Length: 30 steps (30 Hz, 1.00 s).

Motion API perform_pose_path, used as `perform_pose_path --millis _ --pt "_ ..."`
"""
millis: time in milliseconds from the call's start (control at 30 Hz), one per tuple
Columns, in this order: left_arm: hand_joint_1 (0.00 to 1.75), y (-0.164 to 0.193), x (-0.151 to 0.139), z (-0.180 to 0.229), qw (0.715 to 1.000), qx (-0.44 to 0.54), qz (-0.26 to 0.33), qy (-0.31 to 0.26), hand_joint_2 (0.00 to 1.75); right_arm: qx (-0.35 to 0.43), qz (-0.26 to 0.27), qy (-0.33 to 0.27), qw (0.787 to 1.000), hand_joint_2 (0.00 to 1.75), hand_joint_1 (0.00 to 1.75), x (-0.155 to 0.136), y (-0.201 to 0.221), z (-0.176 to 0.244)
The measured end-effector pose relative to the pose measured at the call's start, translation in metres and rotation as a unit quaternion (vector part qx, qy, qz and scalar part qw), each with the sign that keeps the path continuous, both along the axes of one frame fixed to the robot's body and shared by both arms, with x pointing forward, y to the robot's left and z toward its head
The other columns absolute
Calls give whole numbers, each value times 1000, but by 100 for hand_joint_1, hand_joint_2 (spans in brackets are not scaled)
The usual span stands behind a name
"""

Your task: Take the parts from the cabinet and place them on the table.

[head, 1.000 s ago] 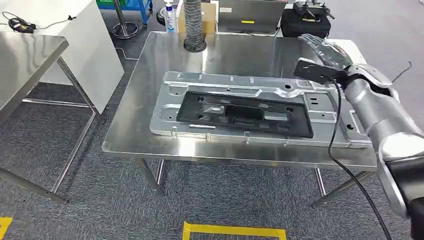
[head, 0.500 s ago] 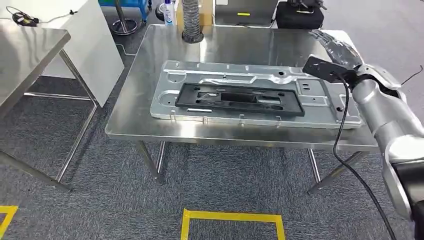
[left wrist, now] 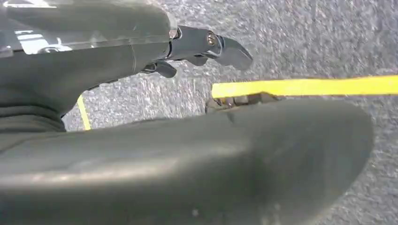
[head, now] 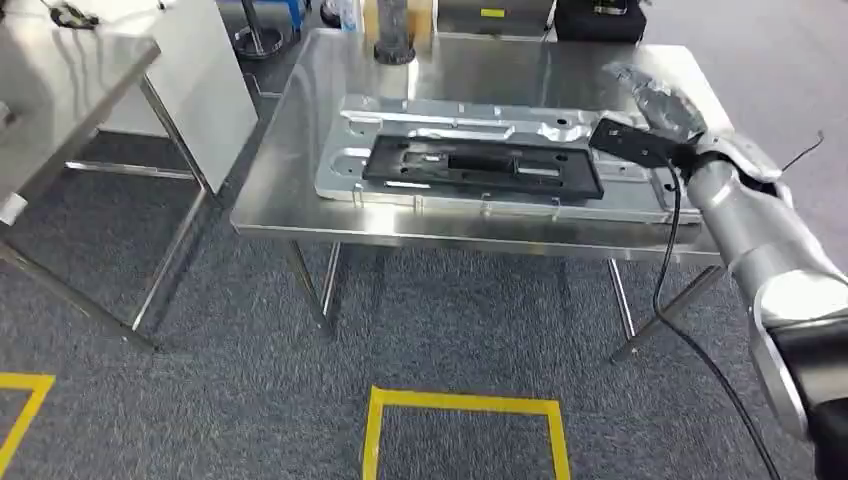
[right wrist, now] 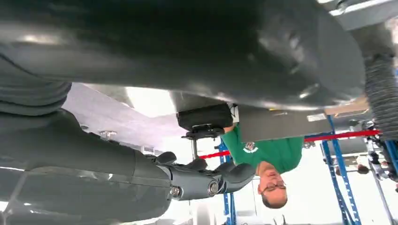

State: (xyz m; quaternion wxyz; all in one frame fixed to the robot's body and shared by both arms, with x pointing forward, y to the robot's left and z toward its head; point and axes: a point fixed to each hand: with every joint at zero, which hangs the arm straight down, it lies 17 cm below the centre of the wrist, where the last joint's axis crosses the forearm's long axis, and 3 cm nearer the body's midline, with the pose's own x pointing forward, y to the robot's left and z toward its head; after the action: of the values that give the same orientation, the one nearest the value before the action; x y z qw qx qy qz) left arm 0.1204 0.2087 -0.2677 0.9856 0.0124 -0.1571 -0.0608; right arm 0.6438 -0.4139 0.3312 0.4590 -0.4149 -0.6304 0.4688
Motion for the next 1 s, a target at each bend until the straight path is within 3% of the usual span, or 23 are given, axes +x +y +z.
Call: perform_pose_path --millis 500,1000 --pt "0 1 4 1 1000 2 -6 -2 0 3 -15 5 1000 0 0 -6 -24 -2" --pt "0 4 16 3 1000 5 -3 -8 0 1 -10 7 1000 0 0 -3 -19 8"
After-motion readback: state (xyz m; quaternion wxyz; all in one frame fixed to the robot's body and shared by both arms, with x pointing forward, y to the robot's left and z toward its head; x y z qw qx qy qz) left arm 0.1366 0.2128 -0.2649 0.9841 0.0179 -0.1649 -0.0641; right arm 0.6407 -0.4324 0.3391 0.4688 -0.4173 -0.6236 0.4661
